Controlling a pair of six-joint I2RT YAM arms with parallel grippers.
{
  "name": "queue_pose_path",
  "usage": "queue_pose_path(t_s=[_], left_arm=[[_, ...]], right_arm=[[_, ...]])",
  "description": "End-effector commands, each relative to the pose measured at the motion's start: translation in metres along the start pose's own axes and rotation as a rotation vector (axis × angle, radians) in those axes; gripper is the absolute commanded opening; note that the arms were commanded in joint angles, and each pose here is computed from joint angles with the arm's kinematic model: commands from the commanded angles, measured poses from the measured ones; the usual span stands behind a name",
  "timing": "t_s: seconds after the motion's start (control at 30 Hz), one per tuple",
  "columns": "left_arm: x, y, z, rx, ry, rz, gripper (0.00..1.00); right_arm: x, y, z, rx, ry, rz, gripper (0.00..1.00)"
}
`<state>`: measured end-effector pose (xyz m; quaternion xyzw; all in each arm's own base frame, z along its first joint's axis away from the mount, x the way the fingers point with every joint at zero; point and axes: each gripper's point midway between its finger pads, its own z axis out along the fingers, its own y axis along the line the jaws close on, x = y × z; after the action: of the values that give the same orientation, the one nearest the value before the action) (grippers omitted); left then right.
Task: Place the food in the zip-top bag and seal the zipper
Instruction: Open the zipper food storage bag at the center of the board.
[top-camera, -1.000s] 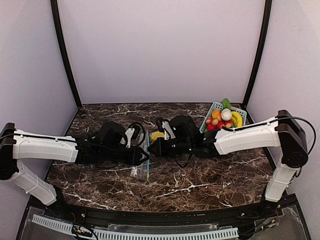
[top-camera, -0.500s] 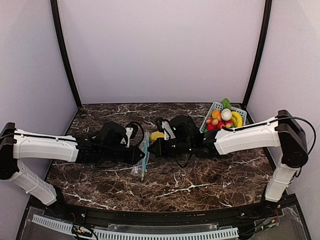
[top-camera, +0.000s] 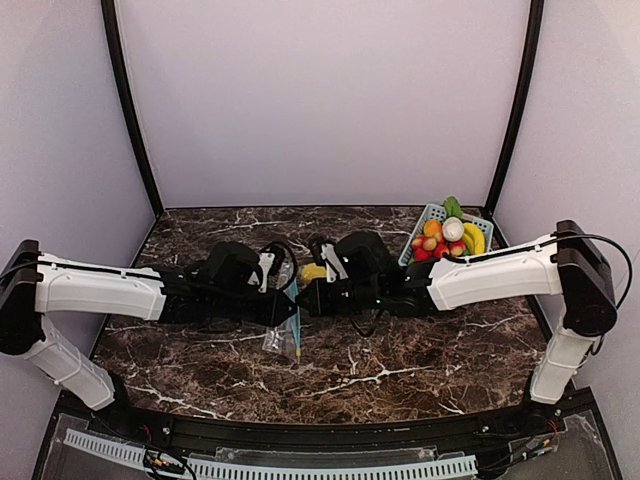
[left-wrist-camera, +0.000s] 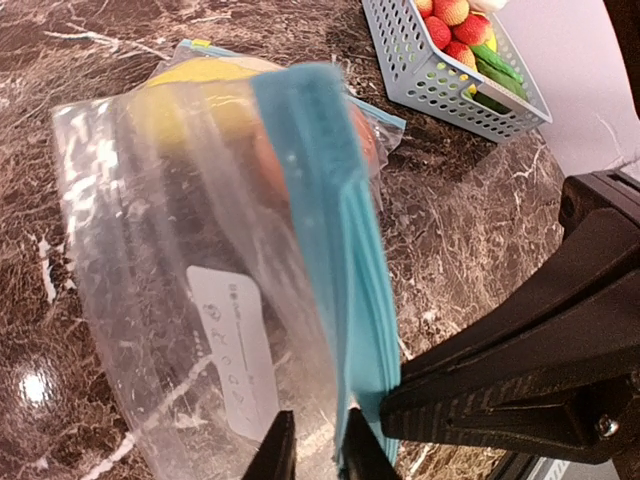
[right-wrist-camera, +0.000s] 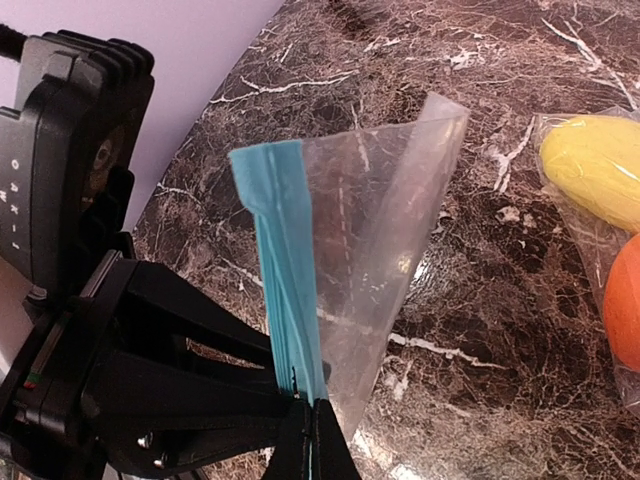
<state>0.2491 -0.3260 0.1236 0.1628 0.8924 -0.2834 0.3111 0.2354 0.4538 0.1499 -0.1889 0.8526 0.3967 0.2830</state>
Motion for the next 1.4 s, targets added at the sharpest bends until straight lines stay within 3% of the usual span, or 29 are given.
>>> queue_pose_path(t_s=[0.0,0.03,0.1,0.33,0.6,0.7,0.83,0.93,1.37], left_arm=[[-0.006,-0.012,0.002,0.059,-0.002,0.024,0.09],[-0.006,-0.012,0.003,0.056,-0.002,0.025,0.03],[-0.005,-0.008,0.003,0.042,-0.002,0.023,0.01],[-0.009,0.003,-0.001,-0.014,-0.041,0.009,0.01],[-0.01,-0.001,-0.001,0.007,-0.048,0.007,0.01],[-0.009,0.0,-0.001,-0.002,-0.04,0.009,0.01],[-0.009,0.002,0.0,-0.017,-0.035,0.008,0.01],[-0.008,0.003,0.002,-0.018,-0.027,-0.001,0.01],[-0.007,-0.001,0.0,0.007,-0.028,-0.021,0.01]], right_arm=[[-0.012,0.011,-0.009,-0.007,-0.034,-0.027,0.0],[-0.012,0.01,-0.009,0.0,-0.037,-0.027,0.0],[-0.013,0.004,-0.01,0.033,-0.04,-0.021,0.0],[-0.01,-0.032,-0.013,0.287,-0.031,-0.014,0.02],[-0.008,-0.026,-0.003,0.259,-0.011,-0.024,0.11],[-0.006,-0.025,-0.003,0.251,-0.009,-0.022,0.2],[-0.011,-0.015,-0.01,0.198,-0.037,-0.024,0.43],[-0.015,-0.01,-0.015,0.168,-0.065,-0.024,0.54],[-0.02,-0.012,-0.005,0.197,-0.07,-0.041,0.64]])
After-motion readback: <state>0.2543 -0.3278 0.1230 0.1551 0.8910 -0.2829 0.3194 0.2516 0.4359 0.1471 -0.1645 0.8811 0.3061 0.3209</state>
